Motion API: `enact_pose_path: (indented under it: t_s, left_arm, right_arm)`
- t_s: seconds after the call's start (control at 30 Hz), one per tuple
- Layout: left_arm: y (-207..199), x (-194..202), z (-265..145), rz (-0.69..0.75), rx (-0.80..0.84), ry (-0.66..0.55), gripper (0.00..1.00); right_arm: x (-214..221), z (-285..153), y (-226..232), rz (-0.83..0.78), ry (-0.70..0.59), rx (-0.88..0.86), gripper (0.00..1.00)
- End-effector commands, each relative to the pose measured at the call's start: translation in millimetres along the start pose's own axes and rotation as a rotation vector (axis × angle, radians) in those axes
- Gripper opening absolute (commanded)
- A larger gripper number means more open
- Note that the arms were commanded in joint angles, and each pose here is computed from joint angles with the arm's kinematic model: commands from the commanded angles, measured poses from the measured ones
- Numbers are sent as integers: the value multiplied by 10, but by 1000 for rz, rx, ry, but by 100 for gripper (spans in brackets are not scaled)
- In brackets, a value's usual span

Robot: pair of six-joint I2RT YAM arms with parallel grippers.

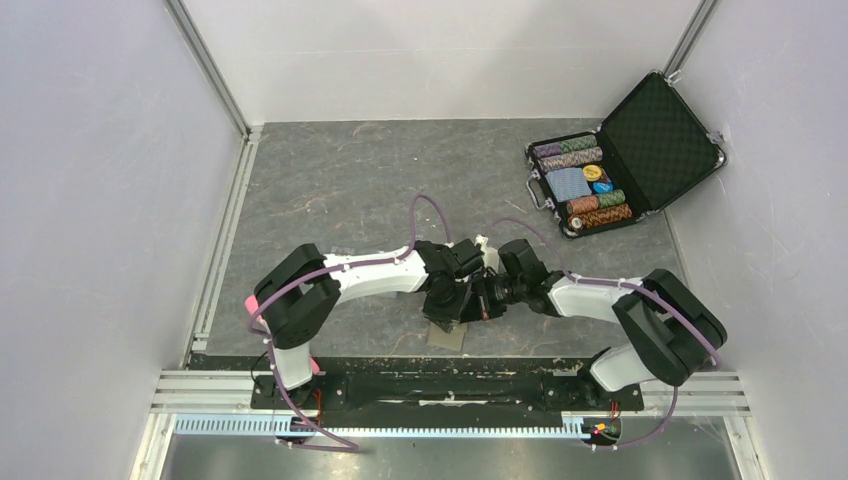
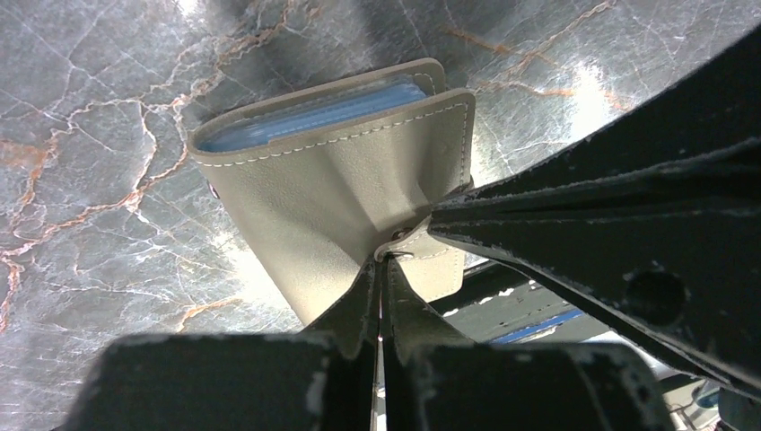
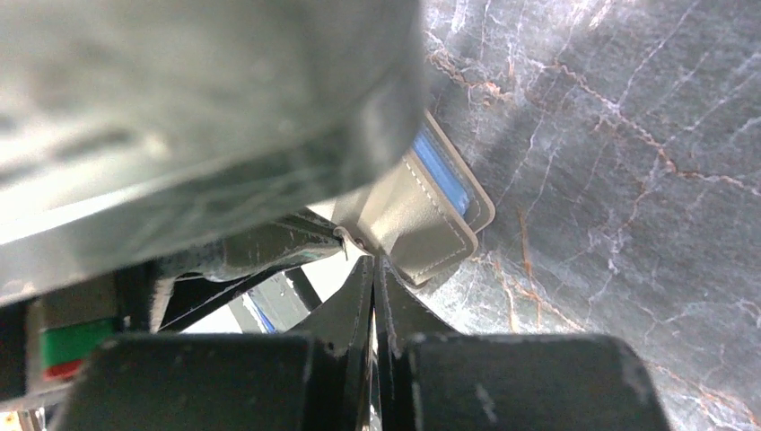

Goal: Put the credit cards into the card holder
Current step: Close the card holder at the center of the board.

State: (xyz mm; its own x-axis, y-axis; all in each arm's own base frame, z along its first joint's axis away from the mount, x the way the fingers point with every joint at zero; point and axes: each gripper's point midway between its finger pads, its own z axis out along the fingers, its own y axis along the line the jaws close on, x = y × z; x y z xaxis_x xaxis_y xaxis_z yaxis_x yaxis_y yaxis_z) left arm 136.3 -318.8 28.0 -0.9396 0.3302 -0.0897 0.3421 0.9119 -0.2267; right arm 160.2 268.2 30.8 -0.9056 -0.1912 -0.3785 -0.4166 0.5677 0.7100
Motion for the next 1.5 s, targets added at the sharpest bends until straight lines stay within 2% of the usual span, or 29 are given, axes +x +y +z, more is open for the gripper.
enact_pose_path:
  t_s: [0.0,0.53,1.1,1.47]
  left_arm:
    - [38,-81,82,8,-39,-23,2]
    - [20,-94,87,3,-32,-29,2]
    - [-58,-193,167,-18,-17,-28,2]
    - [66,-231,435,-158,33,28,2]
  right_arm:
    - [1,-66,304,-121,1,-116,0]
    - [146,60,361,-27,49,-198,0]
    - [408,97,-26,-10,143,-15,0]
    - [612,117,-332,13,196,103,0]
